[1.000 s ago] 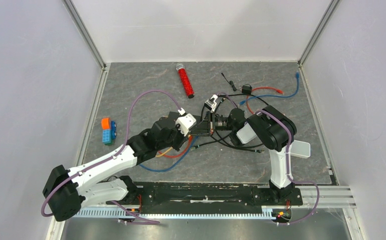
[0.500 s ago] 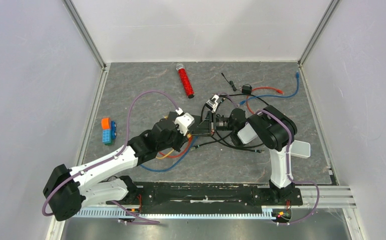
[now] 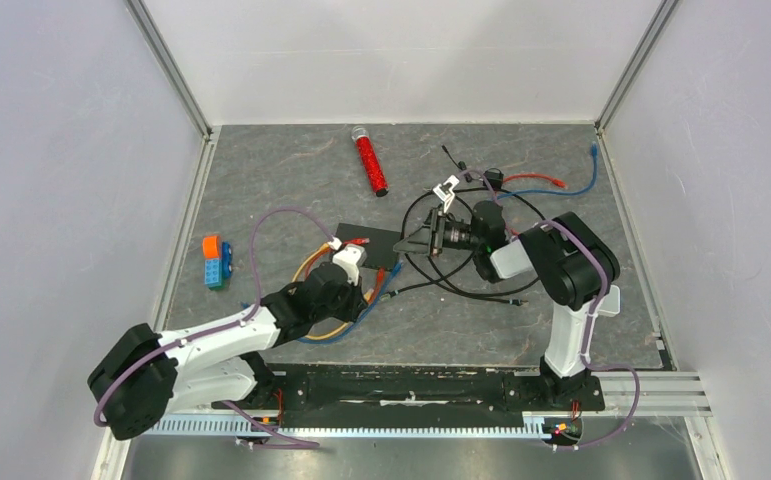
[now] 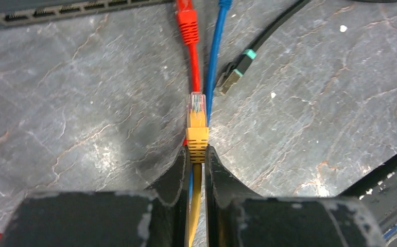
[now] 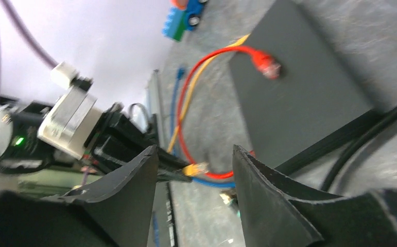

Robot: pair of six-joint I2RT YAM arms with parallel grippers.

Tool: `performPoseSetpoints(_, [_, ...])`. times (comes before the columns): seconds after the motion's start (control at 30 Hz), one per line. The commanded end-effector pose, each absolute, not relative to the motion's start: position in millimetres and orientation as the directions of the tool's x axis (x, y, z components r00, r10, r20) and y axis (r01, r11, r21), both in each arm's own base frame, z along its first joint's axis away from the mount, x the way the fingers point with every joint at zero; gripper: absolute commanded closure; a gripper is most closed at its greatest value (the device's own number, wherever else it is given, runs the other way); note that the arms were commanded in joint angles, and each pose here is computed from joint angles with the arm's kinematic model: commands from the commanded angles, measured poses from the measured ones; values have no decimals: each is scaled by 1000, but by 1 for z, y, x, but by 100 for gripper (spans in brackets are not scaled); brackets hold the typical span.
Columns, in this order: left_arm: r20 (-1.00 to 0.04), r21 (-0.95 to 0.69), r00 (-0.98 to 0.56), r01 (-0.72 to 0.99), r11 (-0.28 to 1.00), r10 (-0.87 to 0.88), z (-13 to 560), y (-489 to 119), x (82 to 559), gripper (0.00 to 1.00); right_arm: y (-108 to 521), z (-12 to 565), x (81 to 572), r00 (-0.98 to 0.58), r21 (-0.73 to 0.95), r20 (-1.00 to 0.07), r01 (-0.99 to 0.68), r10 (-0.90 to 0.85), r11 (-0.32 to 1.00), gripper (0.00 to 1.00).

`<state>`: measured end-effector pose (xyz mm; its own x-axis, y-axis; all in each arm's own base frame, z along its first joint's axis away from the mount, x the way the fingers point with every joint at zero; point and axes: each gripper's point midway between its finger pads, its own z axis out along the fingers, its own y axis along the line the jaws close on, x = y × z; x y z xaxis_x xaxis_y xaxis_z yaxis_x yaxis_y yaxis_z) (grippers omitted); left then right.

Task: Insert the plug into the switch port
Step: Insert the connector into the switch port.

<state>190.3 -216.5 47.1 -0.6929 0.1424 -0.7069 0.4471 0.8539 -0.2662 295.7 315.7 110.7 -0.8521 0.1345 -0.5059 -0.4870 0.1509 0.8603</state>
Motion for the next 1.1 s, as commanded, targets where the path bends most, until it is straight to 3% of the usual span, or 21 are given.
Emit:
performPoseSetpoints(0.0, [-735,-345,-677,320,883,-42,56,-214,205,98,311,87,338,-733,670,-680,-622,-1,404,42])
performPoseSetpoints(0.17, [-770,-326,-632,270,906,-89,52,-202,213,98,316,90,371,-644,552,-761,-706,-76,443,40])
performPoseSetpoints(0.5, [-806,-298,-586,270,916,-89,50,-212,235,98,345,78,414,-587,493,-796,-771,-148,404,40])
performPoseSetpoints(1.07, [-799,-342,-579,221,914,-159,43,-222,265,98,378,37,390,-586,522,-755,-809,-296,270,43])
